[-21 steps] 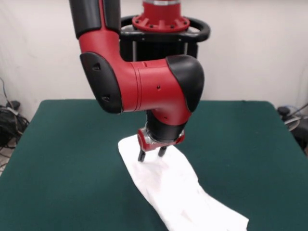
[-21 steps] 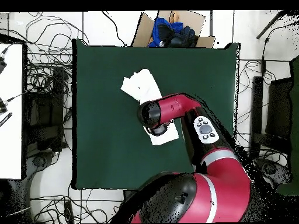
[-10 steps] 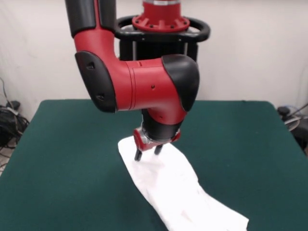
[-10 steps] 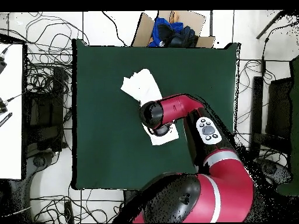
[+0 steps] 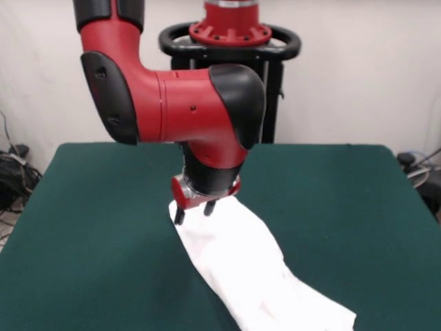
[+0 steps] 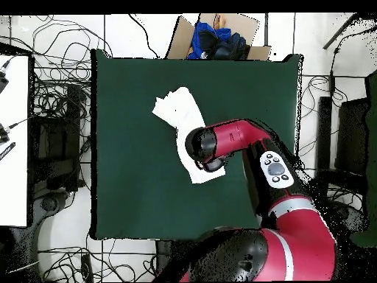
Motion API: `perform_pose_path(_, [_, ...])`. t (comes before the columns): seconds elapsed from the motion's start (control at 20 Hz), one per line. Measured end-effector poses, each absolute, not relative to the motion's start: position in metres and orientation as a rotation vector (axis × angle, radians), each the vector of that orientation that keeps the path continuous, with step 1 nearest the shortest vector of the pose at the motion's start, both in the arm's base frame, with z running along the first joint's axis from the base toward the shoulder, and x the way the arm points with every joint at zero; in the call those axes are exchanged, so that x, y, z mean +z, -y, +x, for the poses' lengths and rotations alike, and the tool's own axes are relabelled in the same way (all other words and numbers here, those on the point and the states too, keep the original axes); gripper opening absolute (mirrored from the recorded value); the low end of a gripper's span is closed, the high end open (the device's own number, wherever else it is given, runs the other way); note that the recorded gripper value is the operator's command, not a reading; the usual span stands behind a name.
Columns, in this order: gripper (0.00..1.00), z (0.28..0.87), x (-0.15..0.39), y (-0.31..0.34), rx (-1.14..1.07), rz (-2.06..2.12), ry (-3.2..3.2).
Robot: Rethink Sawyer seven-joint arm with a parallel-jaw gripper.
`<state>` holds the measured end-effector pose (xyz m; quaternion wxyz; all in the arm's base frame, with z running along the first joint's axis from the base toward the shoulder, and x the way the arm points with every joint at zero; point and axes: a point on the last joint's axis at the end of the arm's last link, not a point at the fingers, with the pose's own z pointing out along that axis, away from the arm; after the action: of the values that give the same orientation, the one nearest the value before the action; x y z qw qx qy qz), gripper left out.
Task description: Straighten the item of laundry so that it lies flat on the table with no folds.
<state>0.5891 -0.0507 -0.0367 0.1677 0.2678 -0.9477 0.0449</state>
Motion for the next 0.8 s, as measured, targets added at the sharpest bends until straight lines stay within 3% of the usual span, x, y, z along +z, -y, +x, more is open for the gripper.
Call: perform_pose_path(0.8, [1.0, 0.566, -0.017, 0.048, 0.123, 0.817, 2.633])
